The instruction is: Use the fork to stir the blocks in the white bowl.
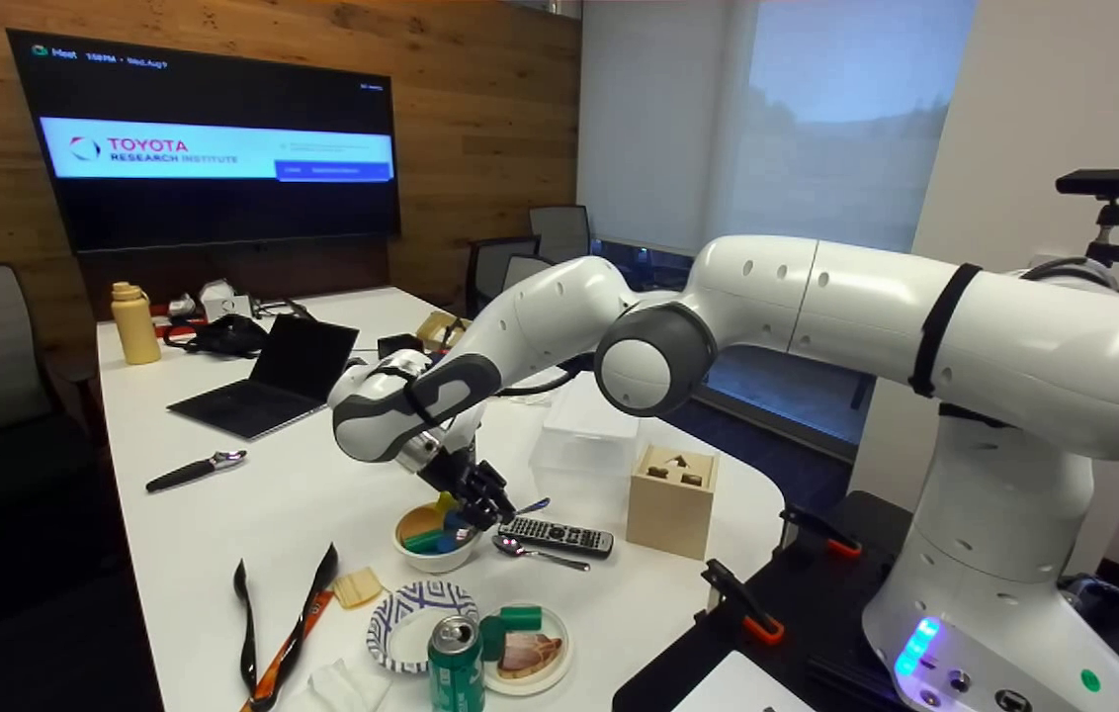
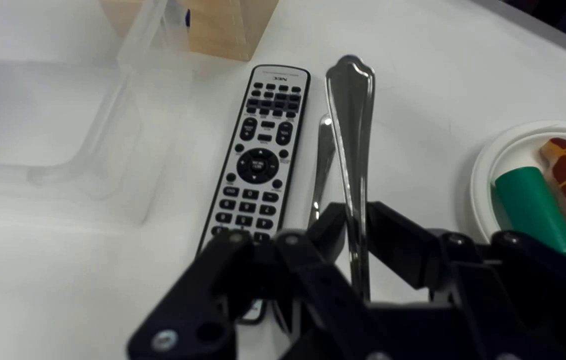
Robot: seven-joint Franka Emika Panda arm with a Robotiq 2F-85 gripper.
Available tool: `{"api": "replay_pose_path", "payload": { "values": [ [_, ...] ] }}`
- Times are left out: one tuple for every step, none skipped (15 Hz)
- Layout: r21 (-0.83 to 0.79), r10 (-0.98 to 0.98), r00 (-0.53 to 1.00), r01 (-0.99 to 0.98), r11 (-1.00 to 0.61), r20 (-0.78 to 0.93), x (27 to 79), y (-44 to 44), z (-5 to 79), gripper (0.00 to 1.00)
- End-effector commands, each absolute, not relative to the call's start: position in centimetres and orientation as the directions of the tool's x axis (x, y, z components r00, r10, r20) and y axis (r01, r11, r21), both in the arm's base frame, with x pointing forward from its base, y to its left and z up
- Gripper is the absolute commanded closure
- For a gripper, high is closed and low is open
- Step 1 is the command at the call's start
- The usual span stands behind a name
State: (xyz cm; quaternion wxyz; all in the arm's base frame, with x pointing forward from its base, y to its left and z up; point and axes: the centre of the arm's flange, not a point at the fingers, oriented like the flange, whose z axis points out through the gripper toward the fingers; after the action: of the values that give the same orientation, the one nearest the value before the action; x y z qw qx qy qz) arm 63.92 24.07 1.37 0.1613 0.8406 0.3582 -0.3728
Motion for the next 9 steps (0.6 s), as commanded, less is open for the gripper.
{"api": "replay_pose_path", "payload": {
  "values": [
    [-0.098, 0.572, 0.454, 0.719, -0.688, -0.683, 71.0, 26.5, 0.1, 0.95],
    [-0.116, 0.592, 0.458, 0.718, -0.686, -0.663, 71.3, 26.5, 0.6, 0.95],
    [-0.127, 0.607, 0.469, 0.716, -0.687, -0.641, 71.7, 26.3, 1.1, 0.95],
    [-0.135, 0.619, 0.481, 0.713, -0.688, -0.621, 72.1, 26.3, 1.5, 0.95],
    [-0.14, 0.631, 0.492, 0.712, -0.688, -0.6, 72.4, 26.2, 2.0, 0.95],
    [-0.135, 0.632, 0.51, 0.706, -0.695, -0.584, 72.6, 26.1, 2.5, 0.95],
    [-0.131, 0.633, 0.524, 0.702, -0.7, -0.57, 72.8, 26.0, 2.9, 0.95],
    [-0.115, 0.626, 0.54, 0.699, -0.706, -0.562, 73.0, 26.0, 3.2, 0.95],
    [-0.099, 0.621, 0.553, 0.697, -0.71, -0.556, 73.1, 26.0, 3.4, 0.95]
  ]
}}
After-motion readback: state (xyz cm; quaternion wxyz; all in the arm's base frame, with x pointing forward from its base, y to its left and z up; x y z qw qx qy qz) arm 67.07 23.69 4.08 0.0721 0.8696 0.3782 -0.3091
